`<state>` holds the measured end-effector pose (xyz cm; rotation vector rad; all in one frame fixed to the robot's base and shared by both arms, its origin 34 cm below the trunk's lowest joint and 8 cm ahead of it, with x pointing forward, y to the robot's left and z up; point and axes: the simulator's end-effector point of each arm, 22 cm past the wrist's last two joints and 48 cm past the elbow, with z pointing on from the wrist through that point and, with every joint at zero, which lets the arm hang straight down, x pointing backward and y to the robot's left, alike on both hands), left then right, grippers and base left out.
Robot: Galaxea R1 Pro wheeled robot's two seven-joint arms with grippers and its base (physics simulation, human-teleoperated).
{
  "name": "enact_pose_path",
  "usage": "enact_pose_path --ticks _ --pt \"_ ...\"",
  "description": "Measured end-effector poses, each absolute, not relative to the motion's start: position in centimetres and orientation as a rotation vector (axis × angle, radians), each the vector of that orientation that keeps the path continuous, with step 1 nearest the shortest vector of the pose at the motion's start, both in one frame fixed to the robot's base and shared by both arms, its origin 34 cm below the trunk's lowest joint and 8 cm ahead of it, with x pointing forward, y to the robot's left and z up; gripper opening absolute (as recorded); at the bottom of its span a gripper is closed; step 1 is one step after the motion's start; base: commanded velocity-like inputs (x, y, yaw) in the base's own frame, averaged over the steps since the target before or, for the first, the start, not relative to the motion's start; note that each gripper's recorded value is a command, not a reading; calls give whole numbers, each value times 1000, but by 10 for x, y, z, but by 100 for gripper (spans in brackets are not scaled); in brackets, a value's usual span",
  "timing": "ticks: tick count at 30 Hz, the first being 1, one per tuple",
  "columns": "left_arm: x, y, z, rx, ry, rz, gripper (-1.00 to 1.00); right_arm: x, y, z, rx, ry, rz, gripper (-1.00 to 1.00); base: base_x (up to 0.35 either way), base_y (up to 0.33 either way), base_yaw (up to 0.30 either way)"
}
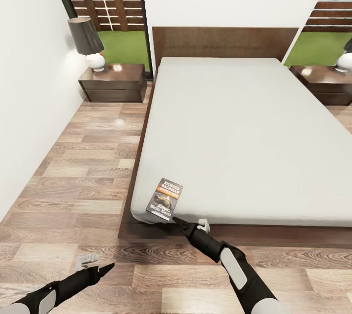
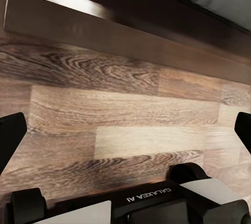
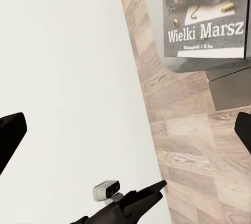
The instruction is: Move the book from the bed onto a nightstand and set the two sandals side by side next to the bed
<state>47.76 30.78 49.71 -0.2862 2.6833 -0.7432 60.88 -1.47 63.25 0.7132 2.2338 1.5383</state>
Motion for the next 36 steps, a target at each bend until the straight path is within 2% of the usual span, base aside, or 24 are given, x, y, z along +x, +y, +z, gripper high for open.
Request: enact_pose_path --ticks 19,28,36 --pt "478 302 497 -287 2682 -753 100 624 -24 641 820 2136 1562 100 0 0 2" --pt "478 302 497 -288 2681 -753 100 624 -24 642 822 2134 1563 100 0 0 209" --pt "478 302 497 -287 2682 -753 100 624 -24 642 823 2133 1563 100 0 0 35"
